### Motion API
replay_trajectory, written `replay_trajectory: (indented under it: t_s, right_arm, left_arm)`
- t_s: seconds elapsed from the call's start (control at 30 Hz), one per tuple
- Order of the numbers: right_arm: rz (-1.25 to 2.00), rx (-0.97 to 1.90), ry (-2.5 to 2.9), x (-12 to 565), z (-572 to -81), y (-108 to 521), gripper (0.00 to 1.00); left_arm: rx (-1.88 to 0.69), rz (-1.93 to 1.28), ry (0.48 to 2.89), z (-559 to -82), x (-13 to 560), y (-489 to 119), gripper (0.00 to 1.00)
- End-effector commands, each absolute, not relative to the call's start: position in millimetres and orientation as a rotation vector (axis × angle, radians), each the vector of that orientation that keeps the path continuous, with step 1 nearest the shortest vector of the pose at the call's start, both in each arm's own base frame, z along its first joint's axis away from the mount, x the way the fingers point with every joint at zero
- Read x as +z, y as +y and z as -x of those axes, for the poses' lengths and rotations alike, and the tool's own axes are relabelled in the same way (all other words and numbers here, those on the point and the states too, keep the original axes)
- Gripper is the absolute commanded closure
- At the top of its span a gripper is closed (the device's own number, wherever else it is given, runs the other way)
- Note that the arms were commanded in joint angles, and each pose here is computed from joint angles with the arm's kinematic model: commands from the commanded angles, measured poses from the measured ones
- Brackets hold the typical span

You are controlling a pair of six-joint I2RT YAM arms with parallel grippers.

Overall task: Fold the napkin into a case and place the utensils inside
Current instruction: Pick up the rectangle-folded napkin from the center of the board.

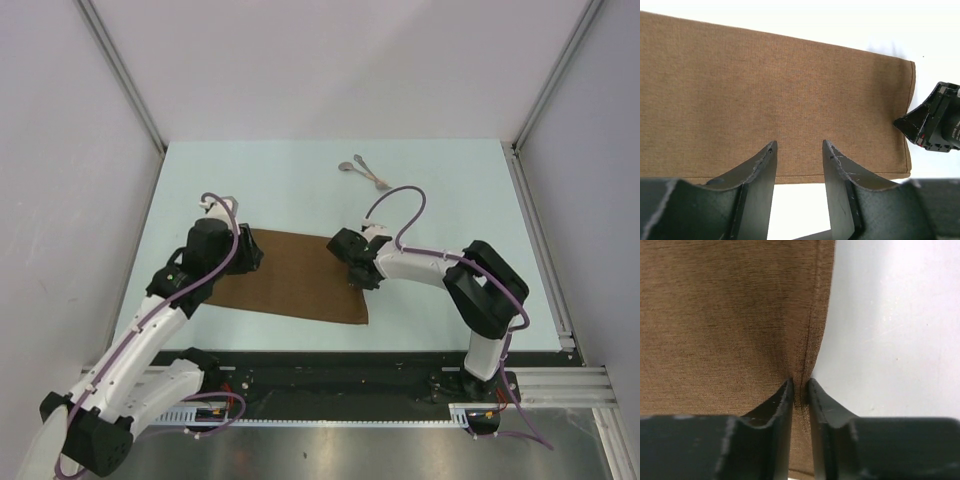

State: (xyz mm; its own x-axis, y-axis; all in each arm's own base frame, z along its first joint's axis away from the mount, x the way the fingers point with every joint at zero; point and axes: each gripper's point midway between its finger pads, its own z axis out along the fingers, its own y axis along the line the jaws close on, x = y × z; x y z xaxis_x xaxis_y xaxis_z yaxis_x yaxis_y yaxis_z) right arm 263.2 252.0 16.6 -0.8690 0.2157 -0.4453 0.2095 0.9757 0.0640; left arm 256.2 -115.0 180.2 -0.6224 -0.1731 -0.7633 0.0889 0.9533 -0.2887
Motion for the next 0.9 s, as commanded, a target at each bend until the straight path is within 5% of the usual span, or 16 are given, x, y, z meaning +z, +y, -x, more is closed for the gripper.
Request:
replay_trajectory:
  t_s: [0.0,0.1,0.53,0.73,0.87]
  right_arm:
    - [-0.271,-0.281,2.64,-12,-250,205,0.9]
    - [-0.224,-0.363,2.574,1,-256,179,1.0]
    - [-0.293,-0.183,2.48,65,-266,64,1.0]
    - [-0.177,-0.057,2.48,84,-286,97,1.0]
    - [-0.047,0.092,2.483,101,-302,176,1.0]
  left_arm:
    - [-0.362,0.016,2.176,-259,188,-114,0.53]
    - [-0.397,-0.004,2.211,-258,181,-122,0.53]
    - [-0.624,0.005,2.31,-273,158,-168,0.54]
    - [-0.659,0.018,2.338,-279,151,-176,0.54]
    - [-0.651,0.03,2.354,-280,143,-175,0.54]
